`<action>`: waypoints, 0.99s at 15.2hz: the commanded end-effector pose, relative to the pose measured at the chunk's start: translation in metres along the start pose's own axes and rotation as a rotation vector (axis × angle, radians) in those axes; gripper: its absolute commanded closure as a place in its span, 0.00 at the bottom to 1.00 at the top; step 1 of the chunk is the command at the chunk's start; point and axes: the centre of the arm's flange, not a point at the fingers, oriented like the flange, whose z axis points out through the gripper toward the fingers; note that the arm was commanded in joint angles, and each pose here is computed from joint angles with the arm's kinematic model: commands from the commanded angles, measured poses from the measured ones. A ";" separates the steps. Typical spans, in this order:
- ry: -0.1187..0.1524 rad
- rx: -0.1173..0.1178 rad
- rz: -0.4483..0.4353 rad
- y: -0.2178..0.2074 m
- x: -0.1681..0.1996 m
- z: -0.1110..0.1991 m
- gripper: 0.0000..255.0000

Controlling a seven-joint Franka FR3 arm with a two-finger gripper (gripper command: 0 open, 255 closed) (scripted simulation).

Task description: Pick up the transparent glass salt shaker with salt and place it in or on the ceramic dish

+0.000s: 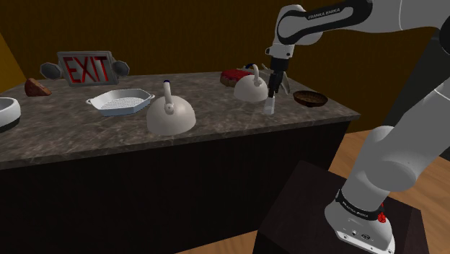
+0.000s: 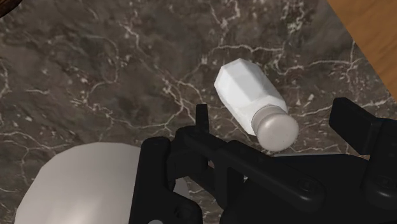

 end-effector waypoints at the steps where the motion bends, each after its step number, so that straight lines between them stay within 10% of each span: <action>1: 0.000 0.000 0.000 0.000 0.000 0.000 0.00; 2: 0.000 0.000 0.000 0.000 0.000 0.000 0.00; 3: 0.000 0.000 0.000 0.000 0.000 0.000 1.00; 15: 0.000 0.000 0.000 -0.001 0.000 -0.016 1.00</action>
